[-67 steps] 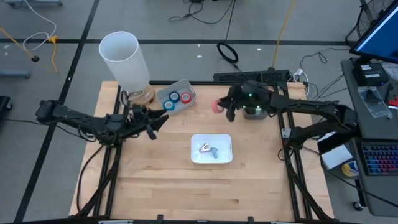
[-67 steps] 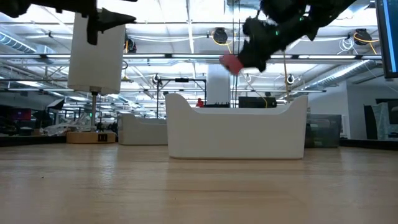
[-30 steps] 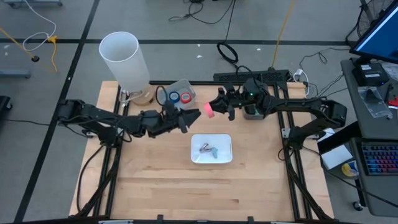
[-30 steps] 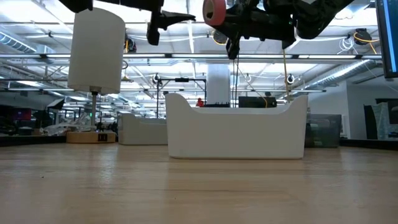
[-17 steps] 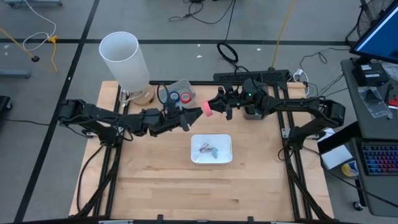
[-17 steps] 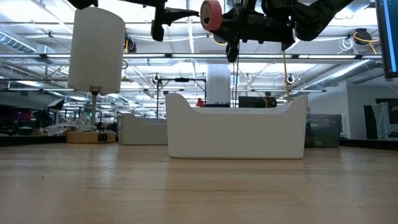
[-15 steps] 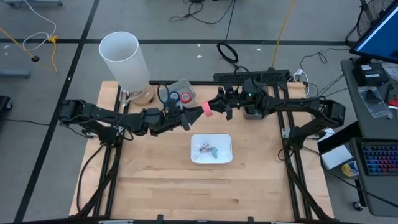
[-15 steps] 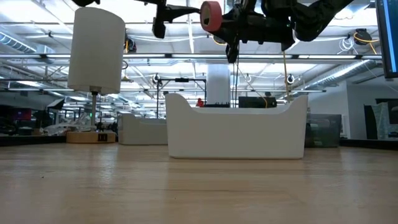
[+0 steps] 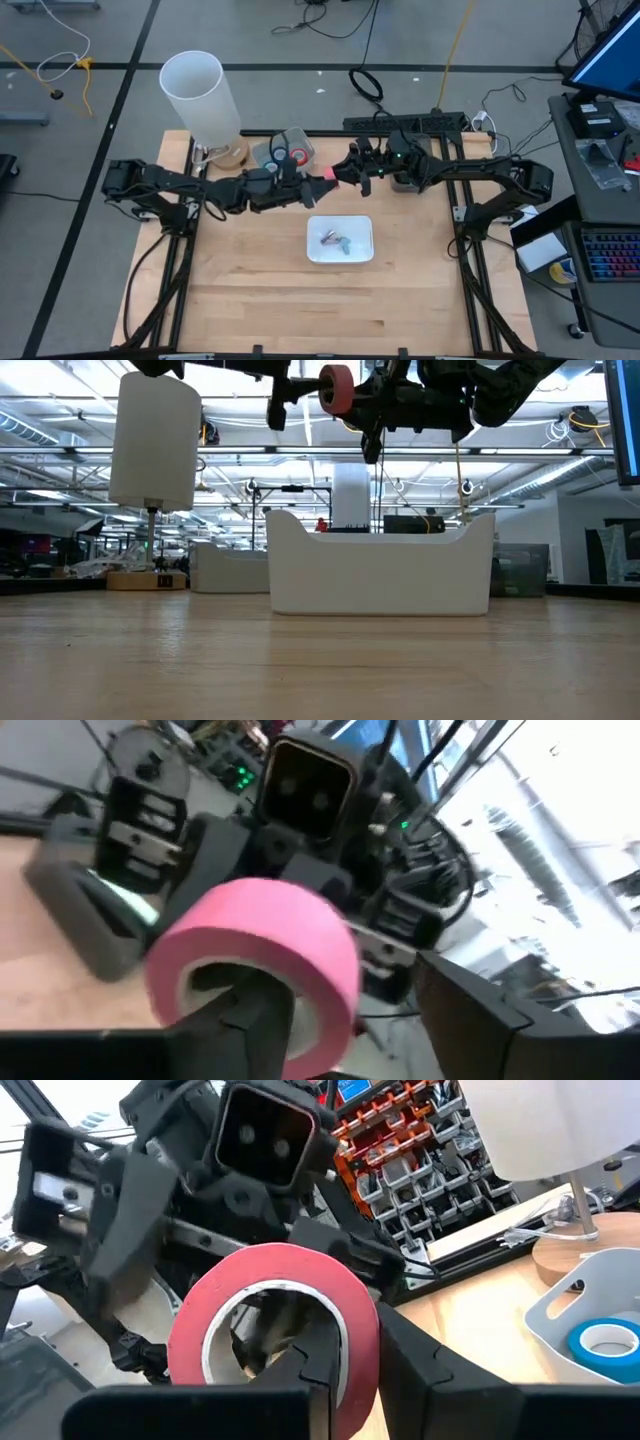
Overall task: Pick and place Stapler, Stapler remover, tape
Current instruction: Put the pink tape into the gray bin
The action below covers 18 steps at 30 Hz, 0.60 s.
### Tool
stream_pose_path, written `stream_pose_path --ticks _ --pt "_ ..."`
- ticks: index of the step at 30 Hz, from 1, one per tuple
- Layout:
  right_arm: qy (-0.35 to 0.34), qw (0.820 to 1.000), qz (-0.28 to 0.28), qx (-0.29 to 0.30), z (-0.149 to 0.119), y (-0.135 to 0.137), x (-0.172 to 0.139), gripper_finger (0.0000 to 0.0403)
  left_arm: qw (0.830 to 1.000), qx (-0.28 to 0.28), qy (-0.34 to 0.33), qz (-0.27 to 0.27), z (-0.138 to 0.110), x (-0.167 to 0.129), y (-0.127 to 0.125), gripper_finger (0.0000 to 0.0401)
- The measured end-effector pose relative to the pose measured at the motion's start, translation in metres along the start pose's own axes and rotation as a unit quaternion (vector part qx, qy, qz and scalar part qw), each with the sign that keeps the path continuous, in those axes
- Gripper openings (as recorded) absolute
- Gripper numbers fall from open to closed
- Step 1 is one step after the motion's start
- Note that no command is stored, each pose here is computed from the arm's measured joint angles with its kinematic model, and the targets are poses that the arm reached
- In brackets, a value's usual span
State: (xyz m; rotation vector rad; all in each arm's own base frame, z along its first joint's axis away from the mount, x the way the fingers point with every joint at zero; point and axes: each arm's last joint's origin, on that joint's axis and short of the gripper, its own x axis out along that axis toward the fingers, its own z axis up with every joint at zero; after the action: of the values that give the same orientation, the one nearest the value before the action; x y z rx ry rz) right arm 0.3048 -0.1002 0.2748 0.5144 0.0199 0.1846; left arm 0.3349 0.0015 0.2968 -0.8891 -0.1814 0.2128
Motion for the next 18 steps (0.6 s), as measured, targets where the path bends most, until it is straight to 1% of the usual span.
stream_pose_path --ticks 2,4,6,8,11,13,15,18 --pt "-0.002 1.000 -0.005 0.000 0.000 0.000 0.000 0.0033 1.000 -0.012 0.010 0.001 0.000 0.001 0.001 0.0182" --pt "-0.002 1.000 -0.010 0.001 0.000 -0.001 0.000 0.0037 1.000 -0.013 0.018 0.004 -0.001 0.001 0.004 0.0146" --pt "-0.002 1.000 -0.010 -0.001 0.000 -0.001 0.000 0.0058 1.000 -0.012 0.022 0.000 -0.001 0.001 0.004 0.0095" --pt "0.006 1.000 -0.014 -0.010 -0.002 -0.002 0.000 0.0088 1.000 -0.007 0.024 -0.003 -0.001 0.001 0.003 0.0042" --pt "0.026 0.999 -0.026 -0.015 -0.006 -0.005 -0.001 0.0130 0.999 0.010 0.035 -0.002 -0.004 0.001 0.004 0.0036" --pt "0.044 0.998 -0.034 -0.002 -0.009 -0.007 -0.002 0.0153 0.999 0.011 0.045 0.001 -0.003 0.000 0.004 0.0036" --pt "0.070 0.997 -0.022 0.010 -0.012 -0.010 -0.004 0.0173 0.998 0.015 0.061 0.021 -0.005 -0.002 0.008 0.0036" --pt "0.109 0.993 0.017 0.031 -0.016 -0.013 -0.007 0.0194 0.994 0.011 0.078 0.073 -0.004 -0.006 0.014 0.0036"
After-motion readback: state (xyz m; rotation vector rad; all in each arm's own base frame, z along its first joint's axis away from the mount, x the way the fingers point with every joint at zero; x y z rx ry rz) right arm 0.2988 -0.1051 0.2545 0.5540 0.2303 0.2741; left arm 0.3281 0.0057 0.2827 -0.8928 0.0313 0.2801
